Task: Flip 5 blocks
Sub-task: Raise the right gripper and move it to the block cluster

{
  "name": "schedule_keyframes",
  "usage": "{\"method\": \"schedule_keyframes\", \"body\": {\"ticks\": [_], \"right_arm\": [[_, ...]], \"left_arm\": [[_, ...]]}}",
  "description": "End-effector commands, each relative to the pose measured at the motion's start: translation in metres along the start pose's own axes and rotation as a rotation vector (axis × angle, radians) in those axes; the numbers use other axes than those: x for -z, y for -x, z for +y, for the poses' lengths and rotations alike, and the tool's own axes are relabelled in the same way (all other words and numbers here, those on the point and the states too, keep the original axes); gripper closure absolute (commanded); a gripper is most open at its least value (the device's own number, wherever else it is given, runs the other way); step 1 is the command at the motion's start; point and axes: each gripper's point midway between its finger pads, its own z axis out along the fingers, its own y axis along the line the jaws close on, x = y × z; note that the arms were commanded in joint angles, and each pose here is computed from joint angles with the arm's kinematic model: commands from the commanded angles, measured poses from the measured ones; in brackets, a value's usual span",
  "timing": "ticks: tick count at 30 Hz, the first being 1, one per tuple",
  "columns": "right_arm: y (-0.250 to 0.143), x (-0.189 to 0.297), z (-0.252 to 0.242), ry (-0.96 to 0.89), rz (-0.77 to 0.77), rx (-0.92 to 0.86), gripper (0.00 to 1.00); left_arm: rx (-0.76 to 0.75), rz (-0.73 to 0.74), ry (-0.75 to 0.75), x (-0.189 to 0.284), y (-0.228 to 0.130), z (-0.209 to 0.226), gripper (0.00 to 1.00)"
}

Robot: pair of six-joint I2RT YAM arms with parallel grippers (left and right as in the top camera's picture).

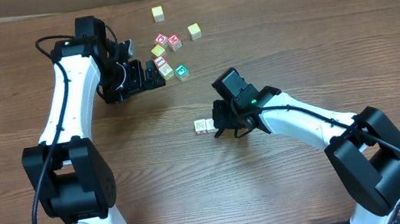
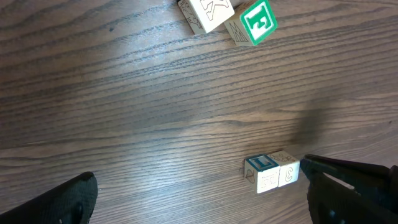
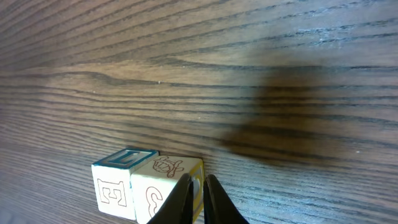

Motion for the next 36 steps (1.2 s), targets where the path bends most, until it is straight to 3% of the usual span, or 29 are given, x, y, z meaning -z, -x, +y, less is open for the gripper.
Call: {"method": "schedule_keyframes", "body": {"ticks": [1,8,11,25,28,36], "right_arm": [[0.01,0.009,-0.003,-0.017,-0.053,-0.001,0.9],[0.019,0.01,-0.013,-0.04,-0.076,-0.017,0.85],[0.026,0.011,-0.02,-0.073,-0.105,0.002,0.73],[0.049,0.019,-0.062,-0.173,-0.155,-0.077,0.71],[0.051,0.02,-0.064,-0.176,-0.158,-0.074,0.55],[0.061,0.024,-0.076,-0.251,-0.214,-0.032,0.53]], "left_arm": [[-0.01,-0.018,0.007,0.004,0.007,0.003,0.0],[-0.01,-0.018,0.007,0.004,0.007,0.003,0.0],[-0.01,-0.018,0.007,0.004,0.007,0.003,0.0],[-0.01,-0.018,0.007,0.004,0.007,0.003,0.0],[-0.01,-0.018,0.007,0.004,0.007,0.003,0.0],[-0.01,-0.018,0.007,0.004,0.007,0.003,0.0]]}}
